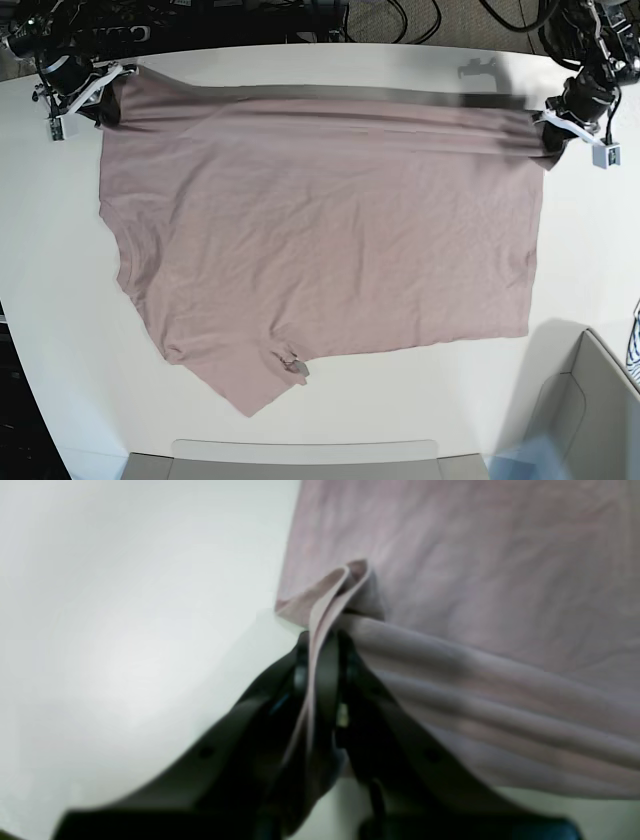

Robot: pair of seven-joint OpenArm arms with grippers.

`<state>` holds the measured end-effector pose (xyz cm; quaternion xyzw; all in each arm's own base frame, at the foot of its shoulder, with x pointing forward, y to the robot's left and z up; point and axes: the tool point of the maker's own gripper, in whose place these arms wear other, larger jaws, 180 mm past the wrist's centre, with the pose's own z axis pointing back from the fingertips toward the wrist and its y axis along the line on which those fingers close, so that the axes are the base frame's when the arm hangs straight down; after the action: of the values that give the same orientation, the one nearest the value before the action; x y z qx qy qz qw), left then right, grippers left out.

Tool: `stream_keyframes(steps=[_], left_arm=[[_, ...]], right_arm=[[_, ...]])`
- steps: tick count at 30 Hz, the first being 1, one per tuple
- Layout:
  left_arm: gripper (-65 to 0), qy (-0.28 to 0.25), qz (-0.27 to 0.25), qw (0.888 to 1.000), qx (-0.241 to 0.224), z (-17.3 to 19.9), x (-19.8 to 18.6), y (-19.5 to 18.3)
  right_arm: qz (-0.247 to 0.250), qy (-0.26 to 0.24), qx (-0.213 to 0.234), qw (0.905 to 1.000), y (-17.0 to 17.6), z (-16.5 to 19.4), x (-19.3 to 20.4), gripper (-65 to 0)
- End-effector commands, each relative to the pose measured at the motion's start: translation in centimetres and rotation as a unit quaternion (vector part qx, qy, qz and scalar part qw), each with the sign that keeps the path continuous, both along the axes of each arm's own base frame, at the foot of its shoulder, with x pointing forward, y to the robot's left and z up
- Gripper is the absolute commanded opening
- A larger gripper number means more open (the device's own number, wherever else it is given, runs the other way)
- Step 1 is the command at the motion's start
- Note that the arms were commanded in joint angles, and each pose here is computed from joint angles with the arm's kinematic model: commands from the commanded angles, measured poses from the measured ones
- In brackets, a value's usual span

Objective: Fold the T-shirt properly
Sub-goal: 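Lift the shoulder edge with both grippers and fold it over the shirt, then release the folded edge and pull both grippers back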

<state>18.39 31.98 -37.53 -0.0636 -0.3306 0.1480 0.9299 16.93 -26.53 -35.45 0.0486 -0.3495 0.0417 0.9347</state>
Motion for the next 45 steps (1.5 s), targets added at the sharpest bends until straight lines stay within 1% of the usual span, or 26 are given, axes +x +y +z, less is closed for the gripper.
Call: stream_keyframes(steps=[1, 3, 5, 9, 15, 19, 22, 26, 28, 31, 35, 38, 41, 44, 45], left_arm=[[-65.0, -0.017, 0.005, 1.0, 0.022, 1.3, 0.8, 1.1], [-65.0, -0.027, 0.005, 0.999, 0.02, 1.6, 1.9, 1.1], [-65.0, -0.021, 0.002, 1.0, 0.012, 1.5, 2.6, 0.9], [-65.0, -0.028, 0.0, 1.0, -0.002, 2.3, 4.9, 0.6], [-65.0, -0.033, 0.025, 0.998, -0.036, 1.3, 7.3, 1.3], [-65.0, -0.032, 0.041, 0.997, -0.057, 0.6, 8.4, 1.7], [-65.0, -0.039, 0.046, 0.996, -0.068, 0.6, 9.5, 1.8], [-65.0, -0.036, 0.023, 0.996, -0.079, 0.1, 11.3, 0.2], [-65.0, -0.029, 0.016, 0.997, -0.07, -0.1, 12.2, -0.1], [-65.0, -0.025, 0.018, 0.999, -0.041, 0.2, 13.5, 0.7], [-65.0, -0.024, 0.023, 0.999, -0.024, 0.5, 14.5, 1.4], [-65.0, -0.019, 0.025, 0.999, -0.021, 0.4, 14.8, 1.6], [-65.0, -0.009, 0.027, 0.999, -0.035, -0.7, 14.6, 0.9], [-65.0, -0.006, 0.028, 0.999, -0.036, -0.9, 14.4, 0.9], [-64.0, -0.005, 0.028, 0.999, -0.036, -0.9, 14.3, 0.9]], right_arm=[[0.012, -0.022, -0.026, 0.9994, -0.4, 1.3, 1.2, -65.0], [0.024, -0.02, -0.049, 0.9983, -0.2, 1.3, 2.4, -65.0], [0.033, -0.017, -0.066, 0.9971, -0.1, 1.3, 3.3, -65.0], [0.048, -0.027, -0.097, 0.9937, 0.4, 1.8, 5.9, -65.0], [0.08, -0.033, -0.15, 0.9848, 1.5, 2.6, 9.7, -65.0], [0.094, -0.028, -0.165, 0.9813, 2.0, 2.2, 12.5, -65.0], [0.098, -0.022, -0.164, 0.9813, 2.2, 1.8, 14.4, -65.0], [0.098, -0.017, -0.157, 0.9826, 1.7, 1.5, 16.3, -65.0], [0.096, -0.013, -0.151, 0.9838, 1.3, 1.3, 17.1, -65.0], [0.097, -0.006, -0.147, 0.9844, 0.7, 0.9, 18.0, -65.0], [0.103, -0.023, -0.131, 0.9858, 1.2, 0.4, 18.9, -65.0], [0.115, -0.022, -0.129, 0.9848, 1.9, -0.5, 19.7, -65.0], [0.122, -0.016, -0.124, 0.9845, 2.3, -1.1, 19.8, -65.0], [0.133, -0.016, -0.124, 0.9832, 3.0, -1.2, 19.9, -65.0], [0.134, -0.016, -0.125, 0.9829, 3.1, -1.2, 19.9, -62.7]])
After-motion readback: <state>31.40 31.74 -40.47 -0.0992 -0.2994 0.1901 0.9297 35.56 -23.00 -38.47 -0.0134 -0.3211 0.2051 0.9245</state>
